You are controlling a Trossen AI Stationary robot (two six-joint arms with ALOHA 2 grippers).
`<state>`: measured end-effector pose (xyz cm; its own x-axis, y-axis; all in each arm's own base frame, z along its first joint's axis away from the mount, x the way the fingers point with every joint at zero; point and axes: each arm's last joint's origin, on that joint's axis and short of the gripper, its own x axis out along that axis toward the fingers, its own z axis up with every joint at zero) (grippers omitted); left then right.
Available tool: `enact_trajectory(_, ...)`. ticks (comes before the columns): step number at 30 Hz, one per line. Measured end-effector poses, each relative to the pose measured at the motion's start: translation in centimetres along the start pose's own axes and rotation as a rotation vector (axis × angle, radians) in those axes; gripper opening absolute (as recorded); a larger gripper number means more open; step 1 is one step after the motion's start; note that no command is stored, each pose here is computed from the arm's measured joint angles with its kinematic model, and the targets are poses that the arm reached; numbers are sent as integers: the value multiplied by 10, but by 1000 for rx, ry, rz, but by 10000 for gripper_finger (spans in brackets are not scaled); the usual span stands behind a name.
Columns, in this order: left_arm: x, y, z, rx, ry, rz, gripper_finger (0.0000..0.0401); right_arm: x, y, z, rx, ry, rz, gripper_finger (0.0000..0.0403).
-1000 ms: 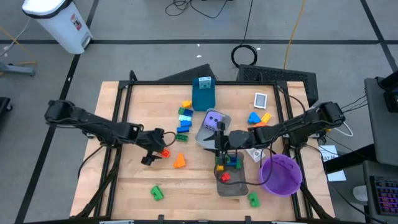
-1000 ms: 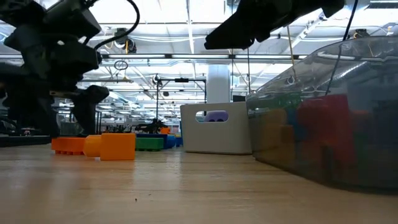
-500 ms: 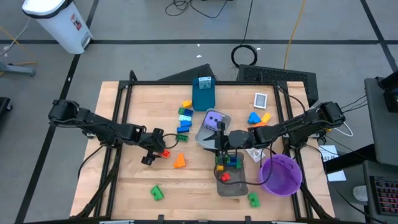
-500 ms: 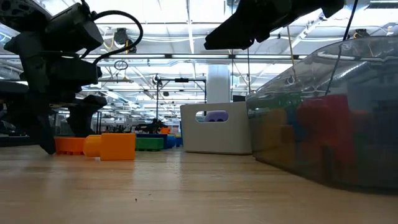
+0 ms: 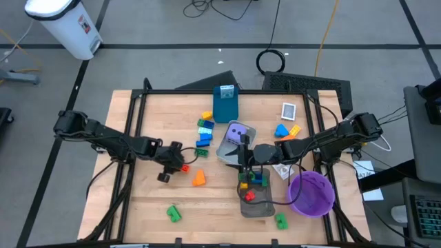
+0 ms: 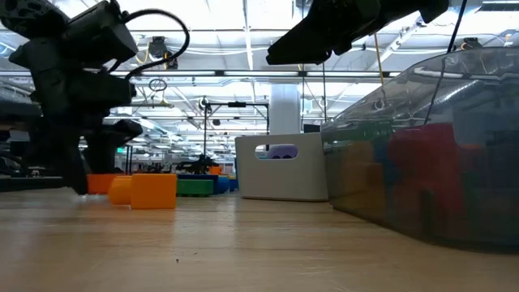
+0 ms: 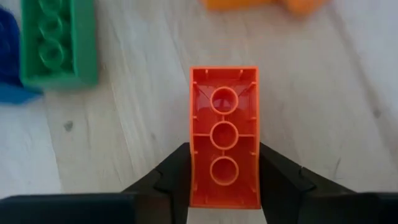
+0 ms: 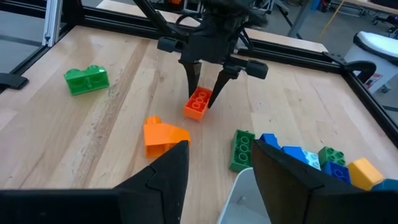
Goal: Pick & Place Toys
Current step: Put the orange game piece into the black bin, then put the dark green game piece into the black bin
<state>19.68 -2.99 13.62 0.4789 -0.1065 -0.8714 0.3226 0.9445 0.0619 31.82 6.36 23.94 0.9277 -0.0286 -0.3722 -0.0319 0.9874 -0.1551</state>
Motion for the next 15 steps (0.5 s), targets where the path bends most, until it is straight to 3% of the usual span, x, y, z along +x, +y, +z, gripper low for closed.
enact_trajectory(4,-6,2,14,-2,-47,-5,146,0,0,2,-24,-25,-2,165)
enact_trajectory(10,-20,7,44,33,-151,17,184,12,2,7,-134,-147,-19,167)
enact_trajectory(15,-36,15,69,18,-252,48,160,38,3,-5,-224,-237,32,175)
